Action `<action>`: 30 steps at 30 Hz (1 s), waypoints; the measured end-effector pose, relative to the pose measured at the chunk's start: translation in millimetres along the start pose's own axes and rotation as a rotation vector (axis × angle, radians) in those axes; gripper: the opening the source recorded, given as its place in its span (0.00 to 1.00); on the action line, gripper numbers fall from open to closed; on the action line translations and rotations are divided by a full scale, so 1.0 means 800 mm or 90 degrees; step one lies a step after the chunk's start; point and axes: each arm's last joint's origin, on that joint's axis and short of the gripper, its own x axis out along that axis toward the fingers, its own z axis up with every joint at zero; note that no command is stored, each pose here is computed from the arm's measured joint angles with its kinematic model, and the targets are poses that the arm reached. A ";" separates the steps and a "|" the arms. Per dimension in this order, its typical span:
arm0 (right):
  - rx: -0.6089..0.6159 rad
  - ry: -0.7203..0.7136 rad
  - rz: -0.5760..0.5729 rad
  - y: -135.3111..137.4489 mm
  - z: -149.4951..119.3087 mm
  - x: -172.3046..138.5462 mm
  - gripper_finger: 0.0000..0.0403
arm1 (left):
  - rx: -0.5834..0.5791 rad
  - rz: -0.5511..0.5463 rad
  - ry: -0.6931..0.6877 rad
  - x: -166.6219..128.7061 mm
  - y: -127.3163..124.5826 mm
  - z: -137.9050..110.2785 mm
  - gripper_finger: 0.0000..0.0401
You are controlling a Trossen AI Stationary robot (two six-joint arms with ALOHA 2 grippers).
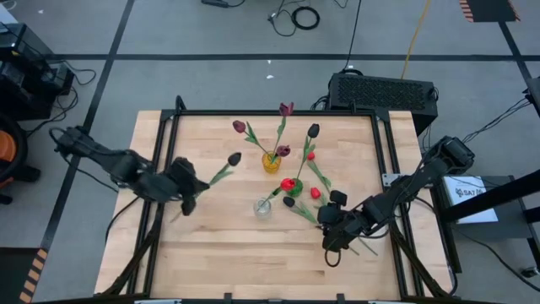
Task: Sort flowers into vase by color
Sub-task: Put the bottom left black flower in the green flower vase
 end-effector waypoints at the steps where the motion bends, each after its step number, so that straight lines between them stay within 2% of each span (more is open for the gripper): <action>1: 0.000 -0.009 0.008 0.000 0.002 -0.003 0.45 | 0.007 -0.023 -0.026 -0.009 0.002 0.005 0.01; 9: -0.003 -0.145 0.036 -0.006 0.025 -0.039 0.45 | 0.100 -0.166 -0.320 -0.067 -0.004 0.054 0.01; 14: -0.018 -0.266 0.032 -0.012 0.043 -0.068 0.45 | 0.192 -0.175 -0.469 -0.079 -0.020 0.078 0.01; 18: -0.015 -0.377 0.010 -0.018 0.059 -0.094 0.45 | 0.234 -0.167 -0.562 -0.073 -0.038 0.096 0.01; 25: 0.000 -0.577 0.022 -0.028 0.088 -0.149 0.45 | 0.279 -0.220 -0.674 -0.041 -0.075 0.119 0.01; 30: 0.034 -0.692 0.014 -0.036 0.106 -0.174 0.45 | 0.260 -0.227 -0.774 -0.013 -0.093 0.136 0.01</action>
